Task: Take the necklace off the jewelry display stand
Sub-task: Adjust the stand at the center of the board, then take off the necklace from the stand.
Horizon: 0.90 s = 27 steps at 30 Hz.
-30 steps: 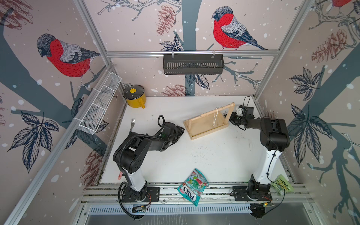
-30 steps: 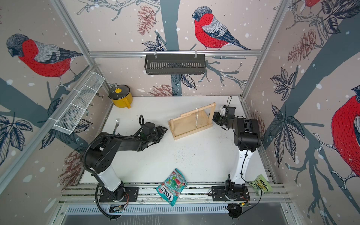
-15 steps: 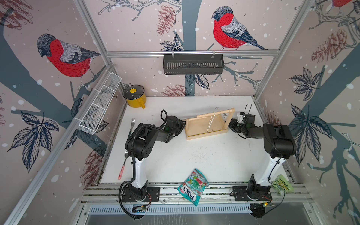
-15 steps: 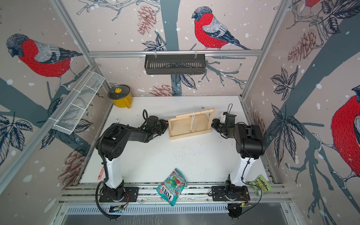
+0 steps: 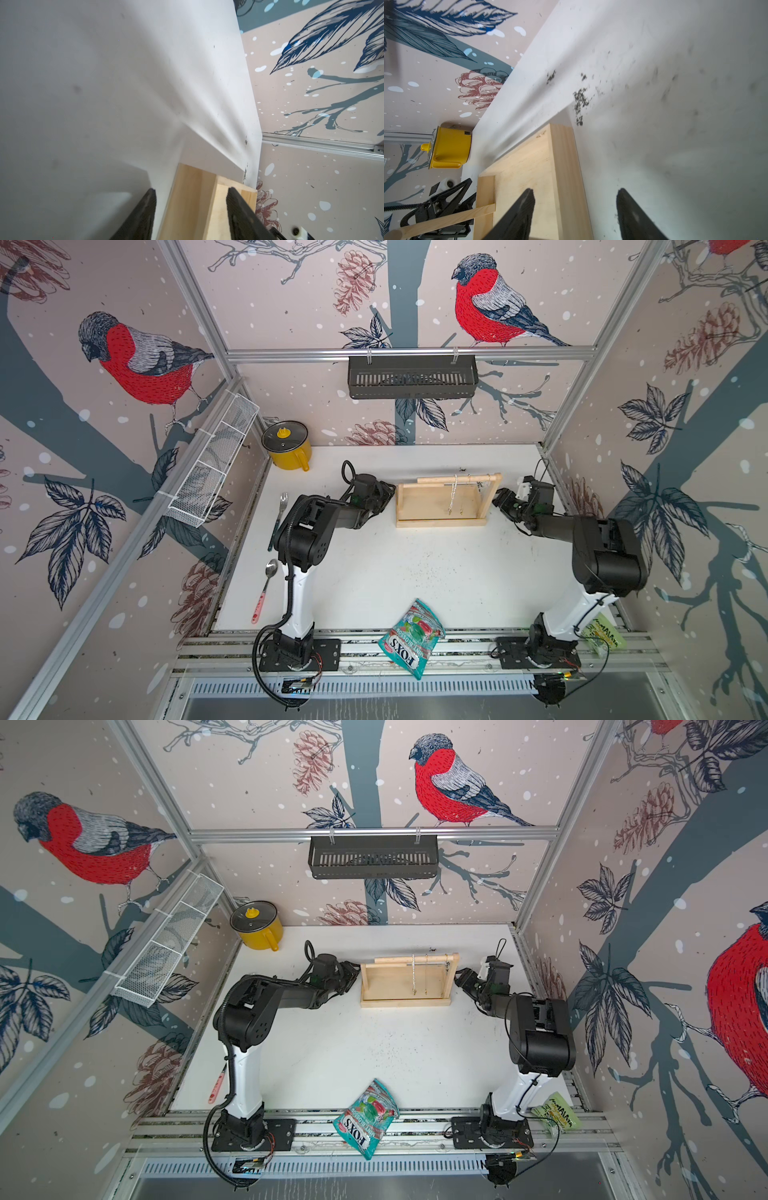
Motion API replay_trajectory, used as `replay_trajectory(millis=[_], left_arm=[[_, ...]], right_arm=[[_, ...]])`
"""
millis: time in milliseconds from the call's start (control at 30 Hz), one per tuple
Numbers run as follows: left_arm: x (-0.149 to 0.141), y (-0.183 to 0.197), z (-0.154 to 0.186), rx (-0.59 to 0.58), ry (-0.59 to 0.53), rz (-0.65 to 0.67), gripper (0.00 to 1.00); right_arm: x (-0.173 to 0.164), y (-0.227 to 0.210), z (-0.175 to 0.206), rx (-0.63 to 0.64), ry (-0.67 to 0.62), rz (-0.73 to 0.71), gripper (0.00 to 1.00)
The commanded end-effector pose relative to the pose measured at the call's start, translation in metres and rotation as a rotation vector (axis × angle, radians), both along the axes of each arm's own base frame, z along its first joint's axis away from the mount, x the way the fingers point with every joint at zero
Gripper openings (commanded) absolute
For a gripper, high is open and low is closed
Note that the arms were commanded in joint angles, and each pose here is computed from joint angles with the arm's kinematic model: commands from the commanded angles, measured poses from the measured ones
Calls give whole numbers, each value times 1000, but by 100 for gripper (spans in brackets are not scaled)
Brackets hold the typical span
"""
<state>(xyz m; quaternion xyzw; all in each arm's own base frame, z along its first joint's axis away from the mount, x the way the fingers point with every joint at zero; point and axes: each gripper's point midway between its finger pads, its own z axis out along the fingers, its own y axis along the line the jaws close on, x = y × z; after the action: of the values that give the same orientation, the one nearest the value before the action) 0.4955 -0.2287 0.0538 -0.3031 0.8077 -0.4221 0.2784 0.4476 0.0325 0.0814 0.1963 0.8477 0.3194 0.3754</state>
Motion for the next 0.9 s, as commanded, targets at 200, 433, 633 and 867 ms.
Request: replay_trajectory(millis=[200,433,633,867], left_arm=[[-5,61,61,218,-215,-6,72],[-60,101,120,607,-381,32,86],[-114,80,186,675,-753,-84,98],[-129,81,171,633,-793,-118,98]], right_arm=[[-23,-37,63,-182,-69,-86,76],[-86,-7,161,-351,-369,-17,77],[-147,61,207,-327,-640,154,76],[-178,151,189,-340,-796,345,72]])
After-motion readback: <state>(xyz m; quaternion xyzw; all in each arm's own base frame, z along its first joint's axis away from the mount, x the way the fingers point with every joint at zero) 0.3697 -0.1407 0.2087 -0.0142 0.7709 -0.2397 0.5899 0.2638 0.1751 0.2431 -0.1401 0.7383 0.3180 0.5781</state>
